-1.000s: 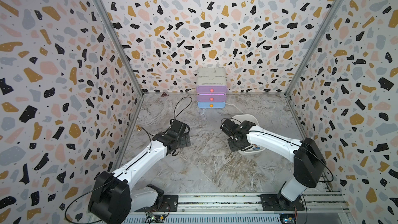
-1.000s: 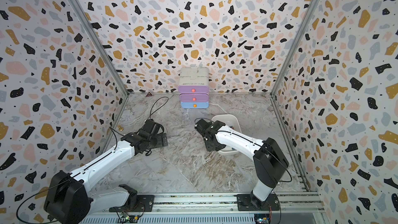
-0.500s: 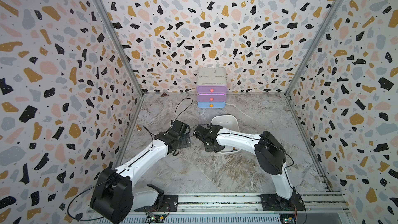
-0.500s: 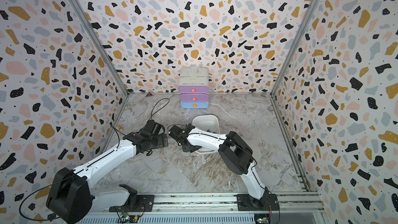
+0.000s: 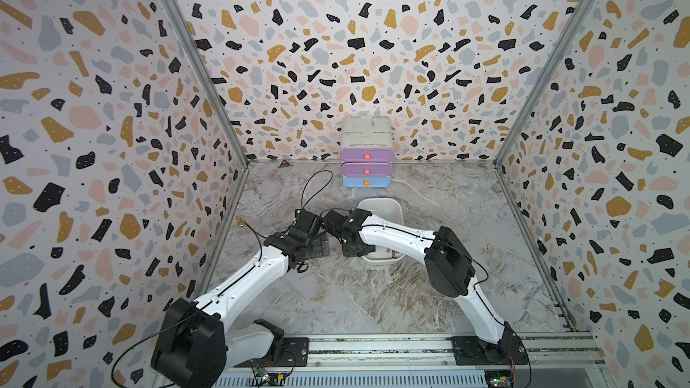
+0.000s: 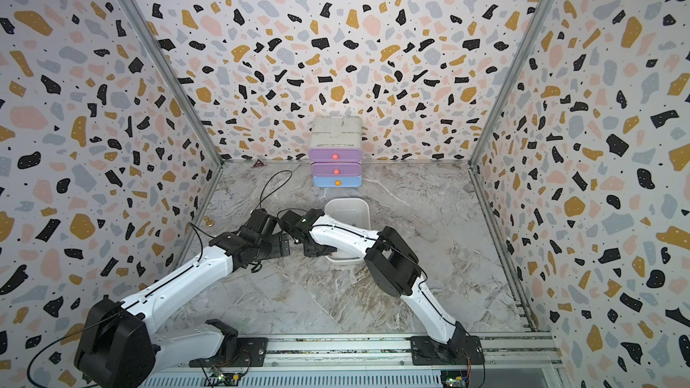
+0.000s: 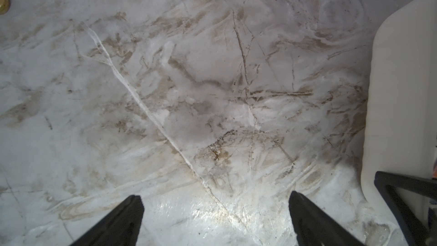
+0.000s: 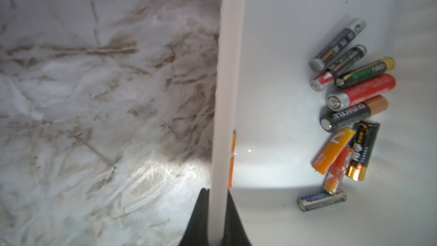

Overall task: Take the batteries out of the storage box
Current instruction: Place the storage box at the center of the board.

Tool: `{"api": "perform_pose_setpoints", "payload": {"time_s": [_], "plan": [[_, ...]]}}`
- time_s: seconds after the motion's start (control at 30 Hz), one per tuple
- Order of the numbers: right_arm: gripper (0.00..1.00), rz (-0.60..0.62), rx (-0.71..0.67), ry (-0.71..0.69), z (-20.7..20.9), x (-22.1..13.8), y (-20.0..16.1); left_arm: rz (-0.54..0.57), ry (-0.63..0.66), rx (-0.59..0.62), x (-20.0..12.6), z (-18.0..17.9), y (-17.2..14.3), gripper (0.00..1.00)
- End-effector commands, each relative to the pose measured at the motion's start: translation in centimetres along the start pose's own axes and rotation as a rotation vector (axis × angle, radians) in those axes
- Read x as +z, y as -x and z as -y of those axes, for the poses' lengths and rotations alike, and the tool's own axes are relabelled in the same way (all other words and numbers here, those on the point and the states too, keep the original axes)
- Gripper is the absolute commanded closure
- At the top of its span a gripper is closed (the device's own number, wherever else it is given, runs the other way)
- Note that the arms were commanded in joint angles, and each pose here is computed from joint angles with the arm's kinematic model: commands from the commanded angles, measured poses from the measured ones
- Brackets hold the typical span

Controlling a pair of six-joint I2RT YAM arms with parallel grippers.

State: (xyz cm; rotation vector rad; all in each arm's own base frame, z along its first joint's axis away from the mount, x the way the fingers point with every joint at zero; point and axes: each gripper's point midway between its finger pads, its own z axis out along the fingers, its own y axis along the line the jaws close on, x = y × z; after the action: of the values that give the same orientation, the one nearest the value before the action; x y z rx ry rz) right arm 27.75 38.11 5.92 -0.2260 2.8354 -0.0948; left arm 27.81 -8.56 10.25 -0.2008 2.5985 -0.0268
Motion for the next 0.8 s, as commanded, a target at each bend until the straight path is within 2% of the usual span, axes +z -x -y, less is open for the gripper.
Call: {"api": "perform_pose_setpoints", "payload": {"time_s": [0.0, 0.07, 0.13, 0.17, 0.23, 0.37, 0.47, 0.57, 0.67, 0.73, 0.77], "plan": [[0.91, 0.001, -0.009, 0.015, -0.2, -1.8, -0.1, -0.003, 0.009, 0.016, 0.1, -0.5, -0.4, 0.00], [0.80, 0.020, -0.007, 0.016, 0.0, -2.4, 0.2, -0.007, 0.006, 0.018, 0.3, -0.4, -0.6, 0.00], [0.63, 0.038, -0.005, 0.025, -0.1, -3.0, 0.7, -0.011, 0.005, 0.016, 0.4, -0.4, -0.6, 0.00], [0.62, 0.049, -0.007, 0.034, -0.2, -3.4, 1.0, -0.010, 0.005, 0.016, 0.4, -0.4, -0.6, 0.00], [0.45, 0.070, -0.006, 0.047, -0.4, -4.3, 1.6, -0.007, 0.008, 0.015, 0.3, -0.4, -0.5, 0.00], [0.43, 0.110, 0.007, 0.120, -0.4, -7.4, 3.1, 0.033, 0.011, 0.005, -0.8, -0.5, 0.6, 0.00], [0.42, 0.208, -0.006, 0.177, 1.2, -12.4, 5.3, 0.116, -0.001, -0.019, -3.2, -0.6, 2.7, 0.00], [0.40, 0.344, -0.023, 0.198, 5.3, -18.1, 7.0, 0.238, -0.051, -0.042, -6.6, -0.3, 5.6, 0.02], [0.39, 0.445, -0.054, 0.200, 10.6, -20.8, 7.6, 0.315, -0.206, 0.015, -9.4, 2.9, 8.6, 0.07], [0.39, 0.478, -0.060, 0.221, 14.6, -20.3, 7.2, 0.266, -0.341, 0.108, -10.4, 6.8, 10.2, 0.15], [0.41, 0.502, -0.064, 0.226, 16.5, -19.4, 6.7, 0.202, -0.393, 0.168, -10.4, 9.0, 10.6, 0.23]]}}
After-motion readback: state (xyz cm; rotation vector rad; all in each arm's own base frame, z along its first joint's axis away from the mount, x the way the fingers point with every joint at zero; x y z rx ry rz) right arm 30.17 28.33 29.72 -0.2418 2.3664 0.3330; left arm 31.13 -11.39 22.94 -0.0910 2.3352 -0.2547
